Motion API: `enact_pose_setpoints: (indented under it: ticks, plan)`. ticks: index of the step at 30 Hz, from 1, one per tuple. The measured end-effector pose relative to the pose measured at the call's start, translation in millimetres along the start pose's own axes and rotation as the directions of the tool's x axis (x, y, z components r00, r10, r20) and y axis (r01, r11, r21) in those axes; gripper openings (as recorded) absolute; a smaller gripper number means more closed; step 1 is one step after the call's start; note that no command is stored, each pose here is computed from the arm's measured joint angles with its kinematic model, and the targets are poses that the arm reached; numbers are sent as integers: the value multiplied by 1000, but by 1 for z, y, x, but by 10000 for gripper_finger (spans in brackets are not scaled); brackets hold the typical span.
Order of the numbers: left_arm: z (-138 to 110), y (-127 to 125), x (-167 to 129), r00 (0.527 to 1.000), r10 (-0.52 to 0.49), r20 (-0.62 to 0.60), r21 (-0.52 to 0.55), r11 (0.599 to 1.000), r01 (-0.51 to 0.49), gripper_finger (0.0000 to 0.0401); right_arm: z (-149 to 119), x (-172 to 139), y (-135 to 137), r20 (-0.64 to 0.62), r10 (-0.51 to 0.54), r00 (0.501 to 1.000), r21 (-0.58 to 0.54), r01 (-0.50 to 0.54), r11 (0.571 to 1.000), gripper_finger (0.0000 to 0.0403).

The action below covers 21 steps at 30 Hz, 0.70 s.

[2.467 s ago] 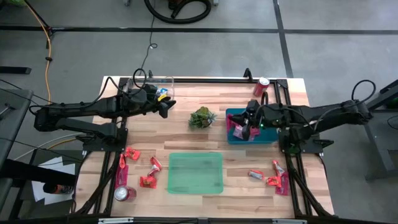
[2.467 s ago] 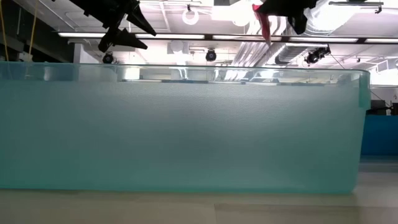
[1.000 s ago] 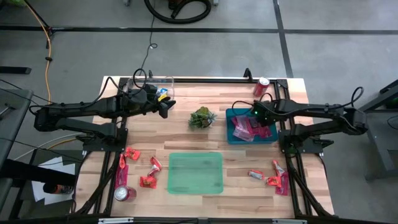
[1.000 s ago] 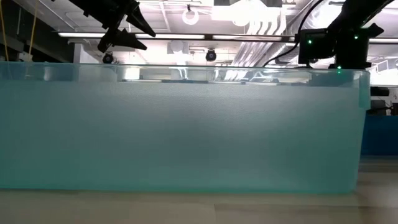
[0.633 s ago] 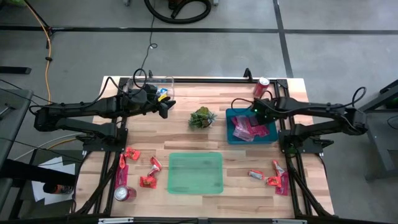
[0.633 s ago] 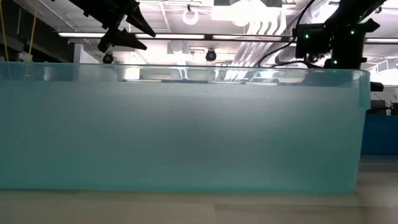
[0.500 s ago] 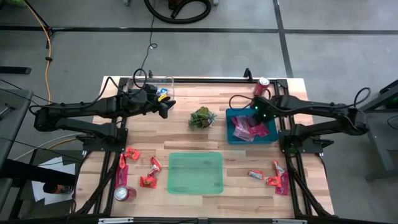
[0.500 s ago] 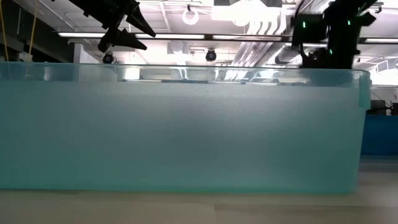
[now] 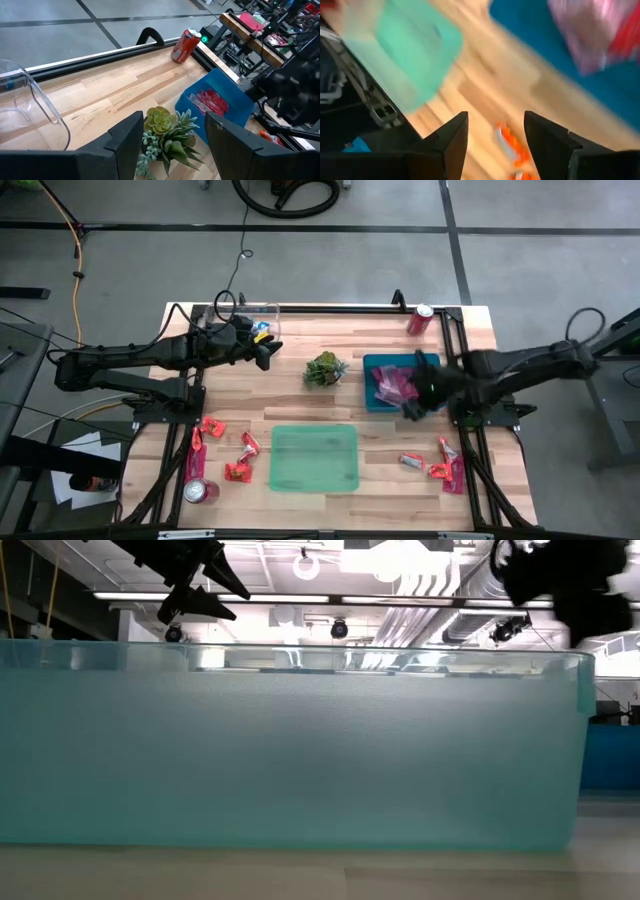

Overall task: Sort candy
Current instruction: Put the red candy into the blue bin

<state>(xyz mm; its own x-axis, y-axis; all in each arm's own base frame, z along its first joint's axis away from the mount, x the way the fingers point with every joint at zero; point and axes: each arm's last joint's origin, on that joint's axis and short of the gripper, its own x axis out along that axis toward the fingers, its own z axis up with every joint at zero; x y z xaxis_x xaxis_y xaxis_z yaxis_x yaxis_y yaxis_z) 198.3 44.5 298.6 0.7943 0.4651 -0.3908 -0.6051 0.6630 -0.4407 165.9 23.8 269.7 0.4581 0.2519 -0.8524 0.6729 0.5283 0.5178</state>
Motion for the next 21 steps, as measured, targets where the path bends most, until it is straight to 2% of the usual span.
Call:
enact_pose_setpoints:
  ticks: [4, 8, 13, 16, 21]
  plan:
    - [0, 0, 0, 1000, -1, 0, 0, 1000, 1, 200, -34, 24, -4, -118, -57, 991, 113, 70, 991, 188]
    - [0, 0, 0, 1000, -1, 1, 0, 1000, 1, 200, -71, 47, -13, -280, -76, 957, 189, 132, 973, 188]
    - [0, 0, 0, 1000, -1, 0, 6, 1000, 1, 200, -107, 68, -19, -449, 7, 894, 272, 129, 954, 188]
    - [0, 0, 0, 1000, -1, 0, 29, 1000, 1, 200, -122, 77, -26, -489, 40, 872, 323, 138, 936, 188]
    - [0, 0, 0, 1000, -1, 1, 37, 999, 1, 200, -132, 87, -49, -507, -67, 859, 373, 289, 881, 188]
